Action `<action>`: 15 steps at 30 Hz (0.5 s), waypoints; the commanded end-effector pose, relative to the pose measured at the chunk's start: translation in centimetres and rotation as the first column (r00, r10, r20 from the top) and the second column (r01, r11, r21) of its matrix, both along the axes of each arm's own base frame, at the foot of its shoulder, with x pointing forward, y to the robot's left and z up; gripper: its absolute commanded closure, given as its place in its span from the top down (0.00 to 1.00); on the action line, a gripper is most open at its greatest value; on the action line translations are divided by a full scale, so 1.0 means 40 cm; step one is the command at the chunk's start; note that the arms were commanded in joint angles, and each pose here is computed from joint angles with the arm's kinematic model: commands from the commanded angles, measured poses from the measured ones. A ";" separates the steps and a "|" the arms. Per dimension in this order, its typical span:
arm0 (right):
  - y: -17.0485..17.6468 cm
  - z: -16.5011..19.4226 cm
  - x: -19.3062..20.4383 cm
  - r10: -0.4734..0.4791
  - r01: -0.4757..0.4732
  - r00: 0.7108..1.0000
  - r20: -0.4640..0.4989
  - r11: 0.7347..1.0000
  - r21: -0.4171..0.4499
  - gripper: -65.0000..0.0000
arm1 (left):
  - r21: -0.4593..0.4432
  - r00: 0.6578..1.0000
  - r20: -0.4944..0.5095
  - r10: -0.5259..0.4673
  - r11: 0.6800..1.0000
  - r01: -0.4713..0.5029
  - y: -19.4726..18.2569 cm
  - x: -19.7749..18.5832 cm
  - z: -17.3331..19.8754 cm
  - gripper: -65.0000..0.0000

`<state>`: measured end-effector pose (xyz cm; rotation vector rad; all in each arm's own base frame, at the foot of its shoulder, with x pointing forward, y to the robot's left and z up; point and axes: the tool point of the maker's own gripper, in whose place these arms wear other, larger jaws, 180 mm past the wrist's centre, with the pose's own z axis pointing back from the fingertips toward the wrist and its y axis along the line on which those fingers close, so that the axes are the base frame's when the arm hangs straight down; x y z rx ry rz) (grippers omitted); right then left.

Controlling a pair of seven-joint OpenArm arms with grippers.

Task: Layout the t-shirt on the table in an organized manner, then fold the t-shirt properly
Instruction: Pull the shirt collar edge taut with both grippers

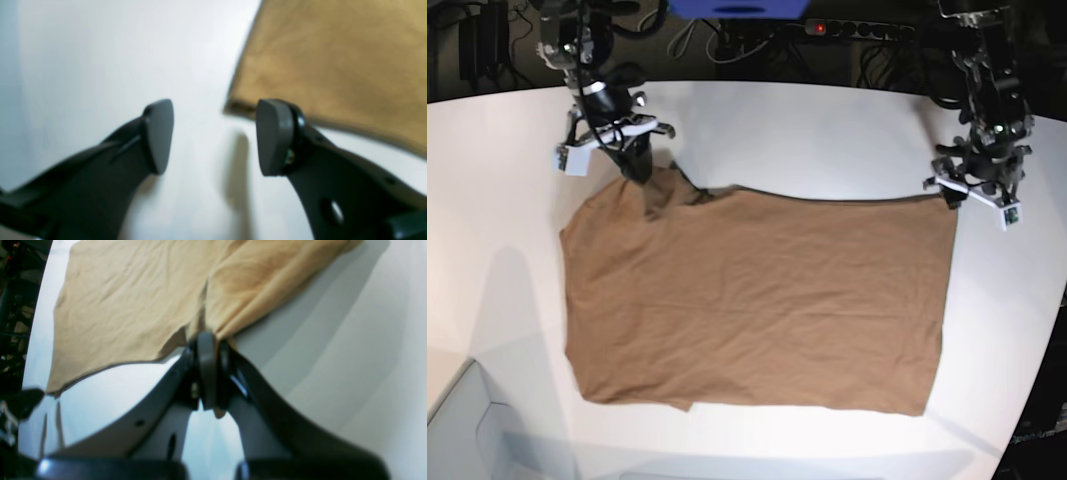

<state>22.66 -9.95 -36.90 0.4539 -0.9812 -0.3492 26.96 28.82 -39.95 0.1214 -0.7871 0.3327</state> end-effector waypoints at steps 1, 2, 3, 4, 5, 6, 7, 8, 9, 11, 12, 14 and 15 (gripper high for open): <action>-0.001 0.027 0.010 0.004 -0.004 0.999 0.044 1.000 0.002 0.00 | 0.019 0.999 0.041 0.006 1.000 -0.007 0.016 0.026 0.027 0.59; 0.004 0.025 0.010 0.011 -0.011 0.999 0.042 1.000 0.003 0.00 | 0.014 0.999 0.042 0.010 1.000 -0.011 0.018 0.036 0.025 0.59; 0.011 0.025 0.009 0.017 -0.017 0.999 0.043 1.000 0.007 0.00 | 0.008 0.999 0.040 0.014 1.000 -0.014 0.018 0.044 0.020 0.59; 0.015 0.025 0.009 0.022 -0.022 0.999 0.043 1.000 0.008 0.00 | 0.002 0.999 0.039 0.018 1.000 -0.018 0.020 0.052 0.015 0.59; 0.015 0.025 0.008 0.022 -0.022 0.999 0.041 1.000 0.008 0.00 | -0.002 0.999 0.038 0.018 1.000 -0.018 0.018 0.058 0.012 0.58; 0.015 0.024 0.006 0.022 -0.022 0.999 0.040 1.000 0.008 0.00 | -0.005 0.999 0.036 0.019 1.000 -0.018 0.017 0.062 0.010 0.58; 0.015 0.022 0.006 0.022 -0.022 0.999 0.038 1.000 0.008 0.00 | -0.006 0.999 0.040 0.020 1.000 -0.019 0.018 0.068 0.012 0.58; 0.015 0.021 0.005 0.022 -0.022 0.999 0.037 1.000 0.008 0.00 | -0.009 0.999 0.039 0.020 1.000 -0.020 0.017 0.071 0.010 0.58; 0.015 0.021 0.005 0.022 -0.022 0.999 0.037 1.000 0.008 0.00 | -0.013 0.999 0.033 0.023 1.000 -0.022 0.018 0.073 0.004 0.58; 0.014 0.020 0.003 0.022 -0.022 0.999 0.035 1.000 0.007 0.00 | -0.020 0.999 0.027 0.026 0.999 -0.026 0.018 0.078 -0.004 0.56; 0.012 0.020 0.003 0.022 -0.022 0.999 0.035 1.000 0.004 0.00 | -0.022 0.999 0.023 0.028 0.999 -0.027 0.019 0.078 -0.008 0.53; 0.005 0.019 0.003 0.032 -0.032 0.999 0.035 0.999 -0.009 0.00 | -0.026 1.000 0.015 0.018 0.999 -0.018 0.009 0.081 -0.016 0.36; 0.005 0.019 0.002 0.035 -0.035 0.999 0.035 0.999 -0.011 0.00 | -0.026 1.000 0.012 0.006 1.000 -0.006 0.001 0.084 -0.018 0.23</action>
